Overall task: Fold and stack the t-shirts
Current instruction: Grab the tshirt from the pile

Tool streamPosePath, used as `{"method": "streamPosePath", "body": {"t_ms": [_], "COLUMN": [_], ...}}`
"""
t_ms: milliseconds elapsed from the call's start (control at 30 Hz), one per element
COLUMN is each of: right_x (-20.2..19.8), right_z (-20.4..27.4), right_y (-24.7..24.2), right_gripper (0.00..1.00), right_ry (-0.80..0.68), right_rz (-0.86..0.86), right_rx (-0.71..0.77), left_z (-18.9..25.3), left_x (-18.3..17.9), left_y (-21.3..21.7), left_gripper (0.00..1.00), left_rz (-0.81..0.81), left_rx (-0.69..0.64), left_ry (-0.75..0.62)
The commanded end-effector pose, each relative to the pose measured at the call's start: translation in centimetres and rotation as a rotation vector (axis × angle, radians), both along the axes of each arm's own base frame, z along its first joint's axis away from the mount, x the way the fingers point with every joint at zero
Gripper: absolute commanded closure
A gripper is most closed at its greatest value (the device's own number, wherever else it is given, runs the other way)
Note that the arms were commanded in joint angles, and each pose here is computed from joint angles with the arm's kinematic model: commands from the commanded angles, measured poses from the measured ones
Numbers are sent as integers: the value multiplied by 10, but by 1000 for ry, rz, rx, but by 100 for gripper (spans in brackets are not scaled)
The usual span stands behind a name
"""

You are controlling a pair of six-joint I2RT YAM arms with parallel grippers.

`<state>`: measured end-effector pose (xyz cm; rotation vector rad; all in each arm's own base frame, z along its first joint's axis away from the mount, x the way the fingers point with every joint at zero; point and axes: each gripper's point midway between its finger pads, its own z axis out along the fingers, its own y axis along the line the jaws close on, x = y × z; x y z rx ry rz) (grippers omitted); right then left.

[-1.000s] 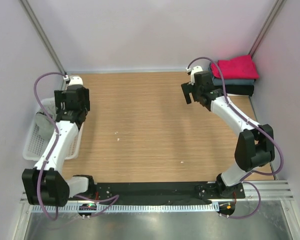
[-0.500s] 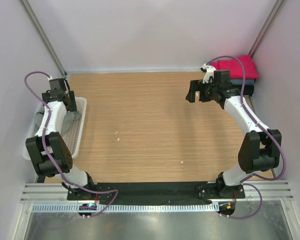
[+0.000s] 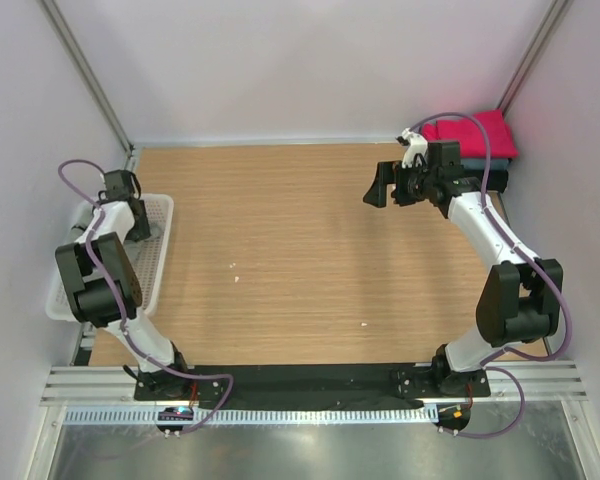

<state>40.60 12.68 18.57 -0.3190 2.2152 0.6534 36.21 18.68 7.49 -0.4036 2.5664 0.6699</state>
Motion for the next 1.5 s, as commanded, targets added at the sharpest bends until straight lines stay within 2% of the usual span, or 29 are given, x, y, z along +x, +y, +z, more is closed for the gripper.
{"method": "streamPosePath", "body": {"t_ms": [0,167,300,500,600,700,733,800,833,867,1000,1100,1133,1200,1333,1400,1467], "right_x": [-2,-5,-5,-6,-6,-7,-8,-8,-8,-8,-8,-6,-3,-1,4,5,8], "right_z": [9,-1,0,3,5,5,6,6,6,7,8,11,12,18,21,23,28], "right_y": [4,2,4,6,6,4,5,4,3,4,2,-2,-6,-13,-34,-38,-44], "right_gripper": [0,0,0,0,0,0,0,0,0,0,0,0,0,0,0,0,0], "right_ry": [-39,-25,-23,-27,-34,-35,-37,-38,-40,-41,-45,-73,-87,-125,-205,-216,-225], "right_rz": [26,26,37,48,48,42,43,39,38,39,30,36,20,-1,-93,-101,-131], "right_rx": [14,-1,8,14,15,10,9,9,6,4,1,-31,-54,-88,-172,-195,-213], "left_z": [44,74,84,71,55,43,38,31,31,30,49,101,127,199,355,410,455], "left_x": [-1,-11,-12,-7,-8,-8,-7,-8,-9,-10,-7,10,6,19,6,-11,-30], "left_y": [16,17,16,21,23,27,26,30,30,31,18,-15,-26,-51,-99,-129,-175], "left_gripper": [27,45,41,40,40,45,48,61,94,100,100,100,100,100,100,100,100], "left_rz": [52,30,29,42,46,51,46,59,59,71,39,-87,-112,-233,-401,-495,-647], "left_rx": [63,105,105,89,66,39,20,-8,-20,-21,-74,-195,-215,-228,-180,-180,-263], "left_ry": [-159,-253,-258,-203,-162,-140,-133,-123,-119,-120,-199,-345,-388,-534,-885,-1035,-1145]}}
